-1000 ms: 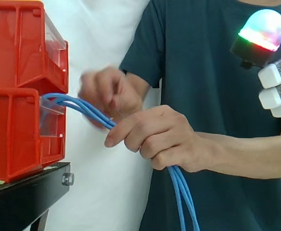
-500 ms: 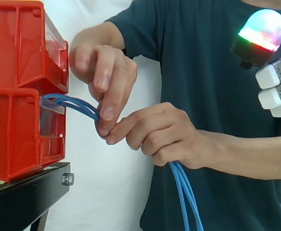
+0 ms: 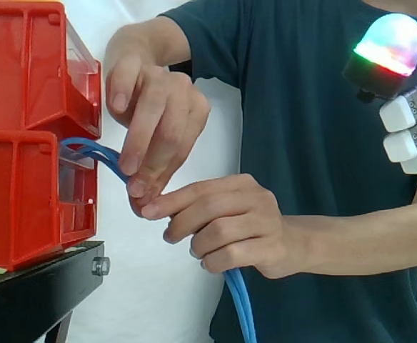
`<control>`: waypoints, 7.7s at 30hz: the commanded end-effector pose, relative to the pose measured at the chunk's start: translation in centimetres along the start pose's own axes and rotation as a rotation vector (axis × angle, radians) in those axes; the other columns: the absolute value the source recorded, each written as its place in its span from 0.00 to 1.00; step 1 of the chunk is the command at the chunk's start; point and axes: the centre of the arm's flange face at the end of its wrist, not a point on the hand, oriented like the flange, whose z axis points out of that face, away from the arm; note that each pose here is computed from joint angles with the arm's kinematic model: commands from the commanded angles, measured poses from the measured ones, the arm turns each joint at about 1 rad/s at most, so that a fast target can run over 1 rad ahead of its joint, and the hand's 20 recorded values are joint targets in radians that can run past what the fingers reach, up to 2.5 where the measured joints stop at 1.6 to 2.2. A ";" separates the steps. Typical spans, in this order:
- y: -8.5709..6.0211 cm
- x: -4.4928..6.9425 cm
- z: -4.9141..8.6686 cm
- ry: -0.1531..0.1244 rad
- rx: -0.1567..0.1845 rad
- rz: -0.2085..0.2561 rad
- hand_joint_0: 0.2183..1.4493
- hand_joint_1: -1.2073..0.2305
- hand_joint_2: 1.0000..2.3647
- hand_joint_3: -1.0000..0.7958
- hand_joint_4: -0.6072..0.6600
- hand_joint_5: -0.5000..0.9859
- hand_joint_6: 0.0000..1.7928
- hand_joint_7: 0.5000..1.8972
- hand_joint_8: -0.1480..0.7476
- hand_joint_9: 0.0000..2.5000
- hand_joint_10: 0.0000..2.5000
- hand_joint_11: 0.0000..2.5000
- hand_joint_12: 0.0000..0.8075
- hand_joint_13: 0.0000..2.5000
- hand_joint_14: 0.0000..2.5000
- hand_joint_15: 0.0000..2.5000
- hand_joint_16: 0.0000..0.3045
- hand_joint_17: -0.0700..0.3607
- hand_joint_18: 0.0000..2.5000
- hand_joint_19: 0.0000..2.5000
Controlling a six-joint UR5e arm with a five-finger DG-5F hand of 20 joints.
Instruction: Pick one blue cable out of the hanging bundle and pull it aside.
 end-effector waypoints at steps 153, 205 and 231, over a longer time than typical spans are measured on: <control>1.8 -5.9 1.6 0.020 -0.210 0.156 0.21 0.49 0.00 0.29 0.56 0.17 0.28 0.17 0.43 0.15 0.00 0.03 0.40 0.03 0.00 0.00 0.17 0.43 0.00 0.03; -2.7 -3.7 3.2 -0.015 -0.137 0.095 0.25 0.45 0.00 0.31 0.59 0.19 0.28 0.17 0.43 0.22 0.00 0.04 0.36 0.11 0.00 0.00 0.11 0.34 0.01 0.00; -12.2 -0.8 8.1 -0.047 -0.073 0.092 0.25 0.45 0.00 0.31 0.59 0.19 0.28 0.17 0.43 0.23 0.00 0.05 0.36 0.11 0.00 0.00 0.11 0.34 0.01 0.00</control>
